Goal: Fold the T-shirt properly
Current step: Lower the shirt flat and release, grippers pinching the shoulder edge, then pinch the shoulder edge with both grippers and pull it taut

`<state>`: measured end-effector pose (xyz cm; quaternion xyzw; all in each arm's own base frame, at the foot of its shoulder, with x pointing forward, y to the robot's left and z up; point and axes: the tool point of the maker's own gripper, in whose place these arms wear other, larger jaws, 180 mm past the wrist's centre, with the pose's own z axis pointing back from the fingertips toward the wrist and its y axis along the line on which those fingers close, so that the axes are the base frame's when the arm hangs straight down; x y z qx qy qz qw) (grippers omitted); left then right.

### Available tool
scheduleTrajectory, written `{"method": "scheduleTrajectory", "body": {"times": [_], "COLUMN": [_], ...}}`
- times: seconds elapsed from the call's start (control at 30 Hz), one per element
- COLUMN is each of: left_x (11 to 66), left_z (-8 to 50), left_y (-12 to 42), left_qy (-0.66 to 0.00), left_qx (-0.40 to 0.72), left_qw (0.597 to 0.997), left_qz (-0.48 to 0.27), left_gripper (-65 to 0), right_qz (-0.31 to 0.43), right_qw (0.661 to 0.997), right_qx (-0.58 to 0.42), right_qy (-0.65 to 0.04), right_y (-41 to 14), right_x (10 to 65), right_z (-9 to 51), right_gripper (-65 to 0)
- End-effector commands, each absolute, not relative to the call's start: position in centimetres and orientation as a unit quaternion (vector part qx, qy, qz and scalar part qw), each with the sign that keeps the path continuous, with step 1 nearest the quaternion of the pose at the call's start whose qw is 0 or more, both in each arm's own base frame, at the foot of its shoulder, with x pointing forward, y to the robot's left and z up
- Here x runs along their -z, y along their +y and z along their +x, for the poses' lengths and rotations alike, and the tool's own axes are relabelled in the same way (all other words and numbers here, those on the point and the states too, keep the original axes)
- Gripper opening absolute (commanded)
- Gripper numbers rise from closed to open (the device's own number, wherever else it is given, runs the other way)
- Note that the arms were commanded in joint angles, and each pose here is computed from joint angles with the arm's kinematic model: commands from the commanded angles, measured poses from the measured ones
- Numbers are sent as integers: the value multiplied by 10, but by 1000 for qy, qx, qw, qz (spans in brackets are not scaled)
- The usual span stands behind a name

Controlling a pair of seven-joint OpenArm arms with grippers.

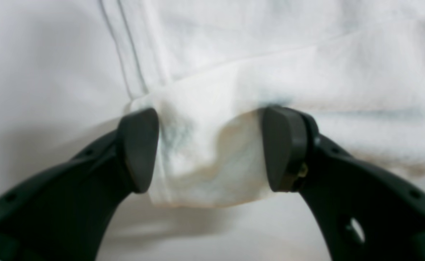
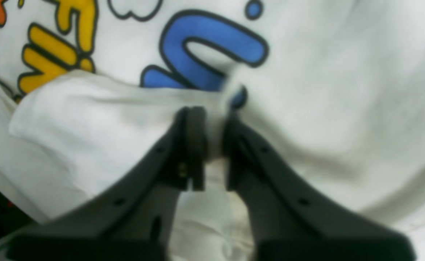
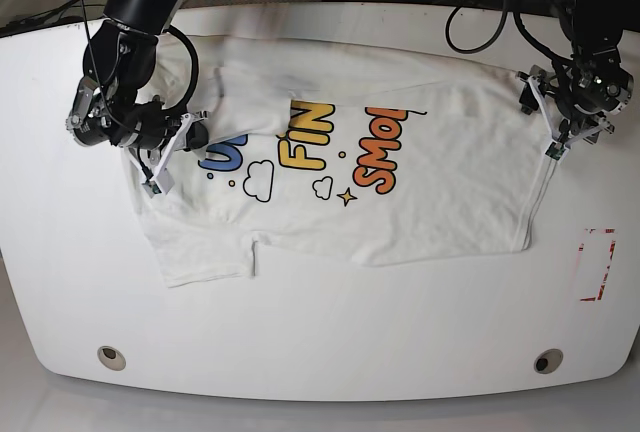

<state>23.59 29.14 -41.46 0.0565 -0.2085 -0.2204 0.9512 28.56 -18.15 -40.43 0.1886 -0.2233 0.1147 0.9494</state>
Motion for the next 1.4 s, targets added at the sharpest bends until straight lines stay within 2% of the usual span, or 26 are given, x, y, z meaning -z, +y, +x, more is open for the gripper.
{"method": "scheduleTrajectory", "body": {"times": [0.0, 0.3, 0.37, 0.4, 0.6, 0.67, 0.73, 0.93, 1.17, 1.37], "left_x": [419, 420, 420, 420, 420, 420, 420, 420, 423, 429], "left_z": [227, 226, 226, 226, 226, 226, 226, 226, 219, 206], "left_y": [300, 300, 300, 300, 300, 300, 300, 300, 301, 302], "left_qy": [-181, -180, -180, -180, -180, -180, -180, -179, -170, -157], "left_qx": [225, 225, 225, 225, 225, 225, 225, 225, 224, 224], "left_qw": [955, 955, 955, 955, 955, 955, 955, 955, 957, 959], "left_qz": [73, 73, 73, 73, 73, 73, 73, 73, 72, 70], "left_gripper": [-236, -236, -236, -236, -236, -236, -236, -236, -236, -236], "right_qz": [182, 179, 185, 188, 185, 164, 142, 83, 47, 40], "right_qw": [941, 934, 935, 936, 931, 932, 930, 932, 955, 964], "right_qx": [-119, -123, -120, -118, -107, -113, -123, -157, -91, -71], "right_qy": [-259, -284, -278, -274, -297, -302, -315, -316, -280, -253], "right_y": [-187, -186, -185, -185, -195, -207, -214, -228, -271, -283], "right_x": [385, 369, 373, 376, 374, 368, 357, 345, 362, 372], "right_z": [306, 326, 326, 325, 332, 327, 324, 287, 224, 197], "right_gripper": [-634, -629, -599, -561, -181, -111, -109, -157, -163, -166]}}
